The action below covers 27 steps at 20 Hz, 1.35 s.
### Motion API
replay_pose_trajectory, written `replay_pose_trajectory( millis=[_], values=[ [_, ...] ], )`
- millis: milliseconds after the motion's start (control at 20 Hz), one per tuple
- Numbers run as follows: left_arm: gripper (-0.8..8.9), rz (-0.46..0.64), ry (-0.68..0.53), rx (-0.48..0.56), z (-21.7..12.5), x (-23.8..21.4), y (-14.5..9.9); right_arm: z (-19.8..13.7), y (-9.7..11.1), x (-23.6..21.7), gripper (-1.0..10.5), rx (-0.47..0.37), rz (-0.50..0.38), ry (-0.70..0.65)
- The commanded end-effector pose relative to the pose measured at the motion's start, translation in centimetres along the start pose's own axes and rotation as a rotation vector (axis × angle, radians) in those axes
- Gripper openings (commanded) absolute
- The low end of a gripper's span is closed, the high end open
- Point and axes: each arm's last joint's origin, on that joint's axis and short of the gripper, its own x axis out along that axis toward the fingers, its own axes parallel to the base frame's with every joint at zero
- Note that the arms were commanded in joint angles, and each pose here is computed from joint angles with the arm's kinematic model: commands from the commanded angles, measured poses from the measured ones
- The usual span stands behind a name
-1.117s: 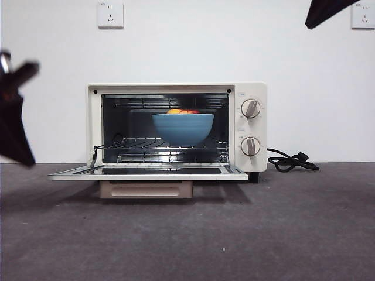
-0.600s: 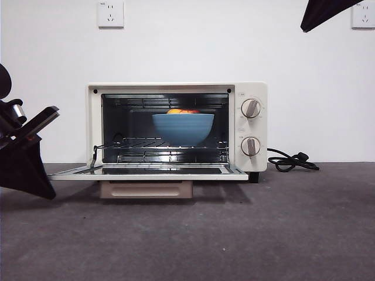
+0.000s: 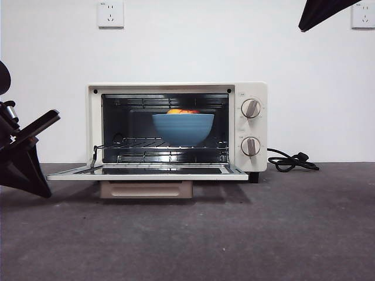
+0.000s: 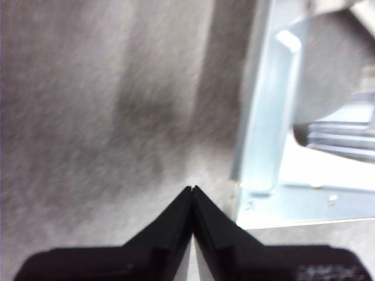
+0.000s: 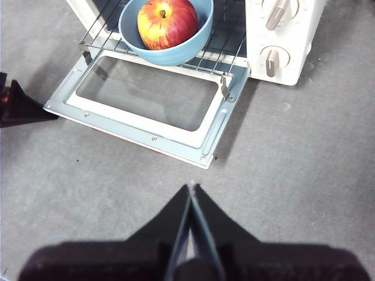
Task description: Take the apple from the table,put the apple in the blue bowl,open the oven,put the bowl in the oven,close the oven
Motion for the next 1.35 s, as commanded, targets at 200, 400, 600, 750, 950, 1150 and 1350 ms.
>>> replay_pose_trajectory(
  millis=[200, 400, 600, 750, 950, 1150, 1350],
  values=[
    [-0.08, -0.068, 0.001, -0.032, 0.1, 0.2, 0.1, -0.3, 0.0, 0.2, 0.0, 0.019, 0.001, 0.015],
    [-0.08, -0.150, 0.007, -0.041, 0.3, 0.2, -0.3, -0.3, 0.0, 0.2, 0.0, 0.019, 0.001, 0.015],
    [-0.08, -0.293, -0.013, -0.058, 1.1, -0.1, -1.2, -0.3, 0.0, 0.2, 0.0, 0.020, 0.002, 0.014],
    [-0.08, -0.328, -0.030, -0.058, 1.5, -0.3, -1.6, -0.3, 0.0, 0.0, 0.0, 0.020, 0.002, 0.008],
    [-0.08, -0.343, -0.049, -0.062, 1.9, -0.5, -1.9, -0.3, 0.0, -0.2, 0.0, 0.020, 0.003, 0.005],
    [-0.08, -0.374, -0.085, -0.059, 3.1, -1.2, -2.9, -0.3, 0.0, -0.2, 0.0, 0.020, 0.003, 0.004],
    [-0.08, -0.410, -0.136, -0.021, 5.0, -2.5, -4.7, -0.3, 0.0, -0.2, 0.0, 0.020, 0.003, 0.004]
  ],
)
